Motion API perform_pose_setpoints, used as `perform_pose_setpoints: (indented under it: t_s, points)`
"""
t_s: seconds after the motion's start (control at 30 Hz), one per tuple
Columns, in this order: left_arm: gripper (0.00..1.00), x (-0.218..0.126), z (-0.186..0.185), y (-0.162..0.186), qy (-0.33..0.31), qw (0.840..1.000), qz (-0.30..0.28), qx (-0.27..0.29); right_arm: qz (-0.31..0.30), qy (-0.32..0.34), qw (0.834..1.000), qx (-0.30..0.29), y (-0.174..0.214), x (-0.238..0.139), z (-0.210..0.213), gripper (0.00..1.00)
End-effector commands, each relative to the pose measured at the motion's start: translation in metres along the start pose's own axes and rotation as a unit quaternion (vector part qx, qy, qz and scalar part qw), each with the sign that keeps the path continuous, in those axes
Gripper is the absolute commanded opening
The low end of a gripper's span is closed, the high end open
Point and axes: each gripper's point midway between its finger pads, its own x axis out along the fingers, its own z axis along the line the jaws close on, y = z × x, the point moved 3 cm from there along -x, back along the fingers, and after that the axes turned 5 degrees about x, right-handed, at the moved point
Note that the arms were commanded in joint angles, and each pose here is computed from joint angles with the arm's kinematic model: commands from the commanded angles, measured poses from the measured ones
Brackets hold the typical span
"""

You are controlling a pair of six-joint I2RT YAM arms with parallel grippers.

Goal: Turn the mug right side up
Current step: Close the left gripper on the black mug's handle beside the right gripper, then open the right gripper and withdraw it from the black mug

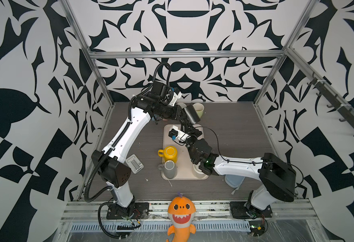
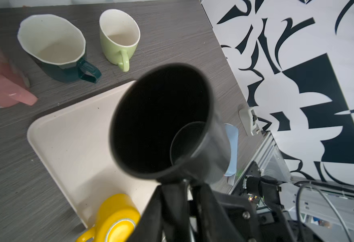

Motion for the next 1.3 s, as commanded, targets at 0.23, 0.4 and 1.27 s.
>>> perform_pose_setpoints:
  t_s: [0.23,0.4,1.27]
  points:
    - [0.00,0.010,0.003,0.017,0.016,0.999,0.048,-0.012,-0.065,0.097,0.989,0.091,-0.040,-0.004,-0.062,0.00]
    - [0.00,0.012,0.005,0.020,0.016,0.999,0.049,-0.014,-0.064,0.100,0.989,0.090,-0.041,-0.003,-0.062,0.00]
    - [0.00,0.019,0.027,-0.034,-0.049,0.995,-0.090,-0.008,0.002,0.106,0.976,0.190,-0.006,-0.037,-0.104,0.53]
